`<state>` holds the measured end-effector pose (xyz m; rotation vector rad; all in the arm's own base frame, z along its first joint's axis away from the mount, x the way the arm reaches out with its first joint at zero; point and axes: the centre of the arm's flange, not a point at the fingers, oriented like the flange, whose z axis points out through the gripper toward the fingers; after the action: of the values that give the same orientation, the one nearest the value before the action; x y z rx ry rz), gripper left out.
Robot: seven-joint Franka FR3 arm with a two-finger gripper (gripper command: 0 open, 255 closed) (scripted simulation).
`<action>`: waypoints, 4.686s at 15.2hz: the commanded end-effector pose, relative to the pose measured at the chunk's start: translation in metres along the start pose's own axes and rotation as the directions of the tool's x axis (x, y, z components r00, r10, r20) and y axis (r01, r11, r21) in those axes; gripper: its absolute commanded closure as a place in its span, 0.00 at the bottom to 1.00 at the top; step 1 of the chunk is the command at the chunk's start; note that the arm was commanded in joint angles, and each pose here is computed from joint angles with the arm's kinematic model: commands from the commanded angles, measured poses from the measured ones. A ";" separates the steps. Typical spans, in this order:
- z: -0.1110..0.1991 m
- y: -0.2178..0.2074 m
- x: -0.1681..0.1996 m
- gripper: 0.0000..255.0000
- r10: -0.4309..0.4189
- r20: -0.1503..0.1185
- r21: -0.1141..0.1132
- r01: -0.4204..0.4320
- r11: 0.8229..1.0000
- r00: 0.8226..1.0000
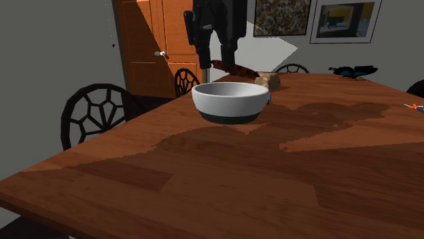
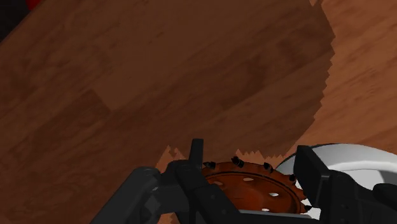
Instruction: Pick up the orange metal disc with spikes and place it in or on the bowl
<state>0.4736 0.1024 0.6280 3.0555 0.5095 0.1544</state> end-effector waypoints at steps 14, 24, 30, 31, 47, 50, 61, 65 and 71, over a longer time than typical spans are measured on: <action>0.000 -0.138 0.109 1.00 0.001 0.000 0.000 -0.001 1.000 1.000; 0.053 -0.141 0.104 1.00 0.001 0.000 0.000 -0.001 1.000 1.000; 0.081 -0.150 0.111 0.00 0.168 -0.002 -0.006 -0.168 0.986 0.986; 0.093 -0.153 0.116 0.00 0.250 -0.004 -0.009 -0.250 0.968 0.968; 0.142 -0.155 0.120 0.00 0.308 -0.006 -0.011 -0.308 0.951 0.951; 0.142 -0.155 0.120 1.00 0.308 -0.006 -0.011 -0.308 0.951 0.951; 0.121 -0.154 0.122 1.00 0.308 -0.006 -0.011 -0.308 0.951 0.951; 0.100 -0.153 0.123 1.00 0.308 -0.006 -0.011 -0.308 0.951 0.951; 0.068 -0.151 0.126 1.00 0.308 -0.006 -0.011 -0.308 0.951 0.951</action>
<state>0.5516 0.2856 0.5577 3.1019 0.0263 0.1718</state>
